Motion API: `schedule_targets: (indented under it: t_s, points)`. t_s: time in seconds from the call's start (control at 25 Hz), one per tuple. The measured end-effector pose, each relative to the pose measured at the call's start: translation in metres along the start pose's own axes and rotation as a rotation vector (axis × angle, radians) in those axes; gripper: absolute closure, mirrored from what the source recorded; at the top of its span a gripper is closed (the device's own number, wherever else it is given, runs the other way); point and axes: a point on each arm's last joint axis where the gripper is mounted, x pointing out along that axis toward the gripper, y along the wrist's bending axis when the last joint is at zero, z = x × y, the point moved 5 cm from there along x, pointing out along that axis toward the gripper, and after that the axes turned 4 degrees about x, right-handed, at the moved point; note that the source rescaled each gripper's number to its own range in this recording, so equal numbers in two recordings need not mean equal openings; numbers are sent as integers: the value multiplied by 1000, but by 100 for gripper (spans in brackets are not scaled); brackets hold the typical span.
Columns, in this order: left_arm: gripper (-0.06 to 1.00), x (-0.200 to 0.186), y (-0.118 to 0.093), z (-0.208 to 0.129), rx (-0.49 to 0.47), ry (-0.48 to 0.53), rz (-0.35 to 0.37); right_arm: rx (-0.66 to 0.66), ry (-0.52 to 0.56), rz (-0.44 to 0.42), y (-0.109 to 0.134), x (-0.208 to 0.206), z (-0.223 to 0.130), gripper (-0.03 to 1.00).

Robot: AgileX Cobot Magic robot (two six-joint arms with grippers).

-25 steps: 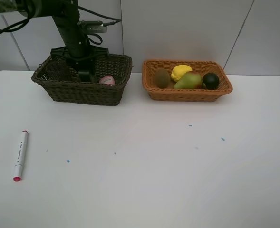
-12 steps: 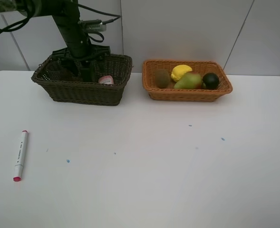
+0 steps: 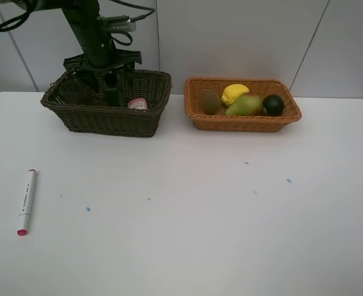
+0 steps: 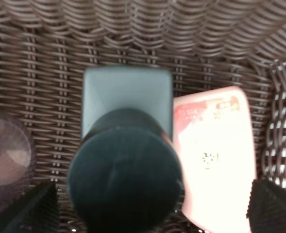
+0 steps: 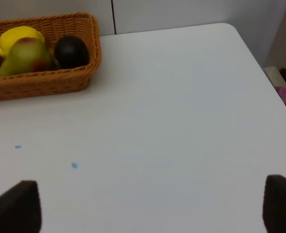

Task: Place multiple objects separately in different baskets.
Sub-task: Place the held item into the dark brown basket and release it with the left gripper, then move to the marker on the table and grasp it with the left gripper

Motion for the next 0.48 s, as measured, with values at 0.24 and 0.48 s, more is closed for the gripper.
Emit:
schedule_targets:
  t_s: [0.24, 0.48]
  points:
    - [-6, -38, 1, -3, 0, 18, 5, 0, 0, 0, 0, 0, 0, -3]
    - [-6, -101, -2, -4, 1, -33, -27, 0, 0, 0, 0, 0, 0, -3]
